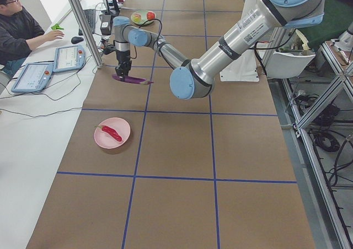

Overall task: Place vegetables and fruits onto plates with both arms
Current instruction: 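Carry the eggplant with the left gripper onto the pink plate, release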

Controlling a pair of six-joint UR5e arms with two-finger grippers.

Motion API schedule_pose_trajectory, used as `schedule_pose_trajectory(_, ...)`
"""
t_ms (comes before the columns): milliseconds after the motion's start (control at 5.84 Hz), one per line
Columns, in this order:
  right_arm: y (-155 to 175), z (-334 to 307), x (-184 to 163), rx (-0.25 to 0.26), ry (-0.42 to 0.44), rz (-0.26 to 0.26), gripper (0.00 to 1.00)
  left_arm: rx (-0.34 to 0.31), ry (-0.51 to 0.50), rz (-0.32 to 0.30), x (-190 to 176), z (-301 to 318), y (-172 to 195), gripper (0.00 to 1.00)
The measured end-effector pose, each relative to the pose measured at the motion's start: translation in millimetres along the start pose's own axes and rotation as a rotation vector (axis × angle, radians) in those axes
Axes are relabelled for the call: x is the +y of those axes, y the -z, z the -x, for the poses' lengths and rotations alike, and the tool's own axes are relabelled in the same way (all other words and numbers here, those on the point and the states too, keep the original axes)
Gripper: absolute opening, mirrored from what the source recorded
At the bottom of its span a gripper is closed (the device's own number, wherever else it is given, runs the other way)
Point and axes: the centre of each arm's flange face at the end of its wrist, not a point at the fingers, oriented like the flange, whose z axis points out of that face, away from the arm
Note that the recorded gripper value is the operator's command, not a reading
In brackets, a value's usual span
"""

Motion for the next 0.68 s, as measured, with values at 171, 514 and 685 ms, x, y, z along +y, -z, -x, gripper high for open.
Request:
schedule_pose_trajectory(171,0.3,0.2,-0.3,0.001,0.001,-0.001,0.99,-0.026,-0.071,0.009,1.9,81.8,-44.9,0.0)
schedule_pose_trajectory(514,1.7,1.5,-0.6,0.001,0.004,-0.004,0.99,-0.037,-0.14,0.006,39.3,142.8,-130.7,0.17)
schedule_pose_trajectory(685,2.4,2.1,-0.7,0.0,0.005,-0.006,0.99,-0.031,-0.157,0.007,50.7,136.0,-151.3,0.22)
